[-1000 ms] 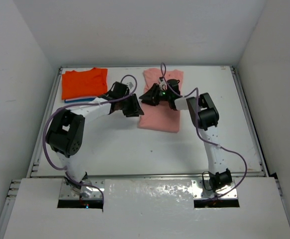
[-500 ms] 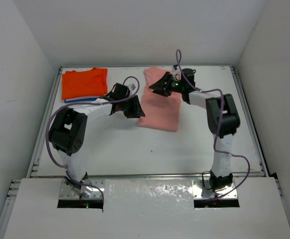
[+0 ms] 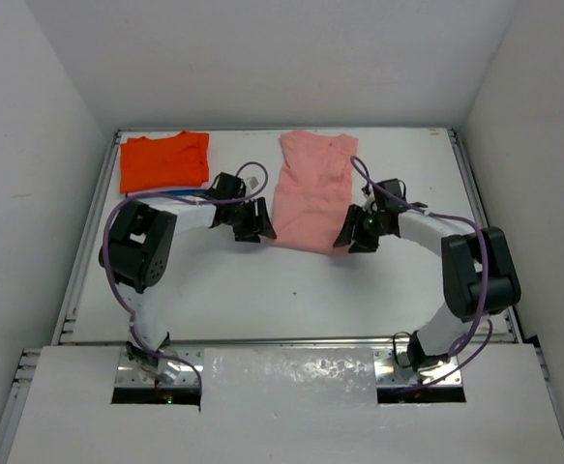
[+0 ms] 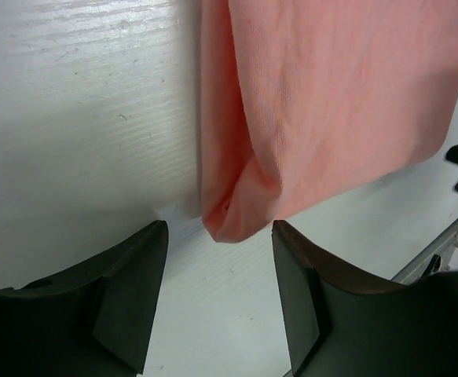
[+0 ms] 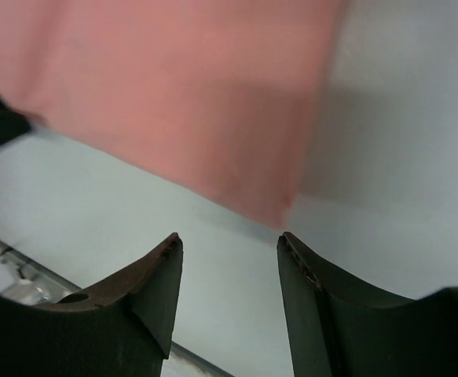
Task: Fold and stack the t-shirts
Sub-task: Grab one side of the 2/3 rectangular tshirt with both arms
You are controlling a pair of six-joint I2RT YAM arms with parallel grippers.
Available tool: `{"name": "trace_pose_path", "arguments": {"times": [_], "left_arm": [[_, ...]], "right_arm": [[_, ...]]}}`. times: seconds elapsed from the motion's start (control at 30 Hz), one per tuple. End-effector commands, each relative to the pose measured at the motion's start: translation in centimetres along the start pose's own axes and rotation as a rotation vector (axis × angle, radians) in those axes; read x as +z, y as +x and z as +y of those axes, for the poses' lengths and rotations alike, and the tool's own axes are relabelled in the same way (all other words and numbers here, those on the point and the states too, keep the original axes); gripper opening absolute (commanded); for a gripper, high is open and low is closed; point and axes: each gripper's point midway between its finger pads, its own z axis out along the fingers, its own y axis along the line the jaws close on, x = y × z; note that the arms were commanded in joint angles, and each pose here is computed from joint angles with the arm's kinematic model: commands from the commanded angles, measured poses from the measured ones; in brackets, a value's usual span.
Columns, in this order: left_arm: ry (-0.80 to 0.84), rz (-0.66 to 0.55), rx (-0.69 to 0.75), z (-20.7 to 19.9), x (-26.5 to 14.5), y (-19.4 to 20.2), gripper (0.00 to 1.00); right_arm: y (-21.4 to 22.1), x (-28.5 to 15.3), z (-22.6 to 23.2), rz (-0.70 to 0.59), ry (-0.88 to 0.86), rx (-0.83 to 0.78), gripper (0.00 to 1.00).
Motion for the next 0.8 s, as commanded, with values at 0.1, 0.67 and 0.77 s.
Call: {"name": "trace_pose_path", "arguments": {"times": [0.1,0.67,0.77], "left_arm": [[-0.021,0.011,0.012,1.7,1.9,0.5,0.54],[0.123,0.052,-0.029,-0.4,2.5,2.2,0.23],[0.127,0.053,-0.028,-0.7,2.6,2.6,0.12]], "right_arm": [[2.0,-0.9,-2.8,-0.002,0.090,-0.030,0.53],[2.4,2.2,-3.6,-0.004,0.049,0.018,0.53],[2.2,2.9,-3.8,-0.014,0.043,0.020,0.52]]}}
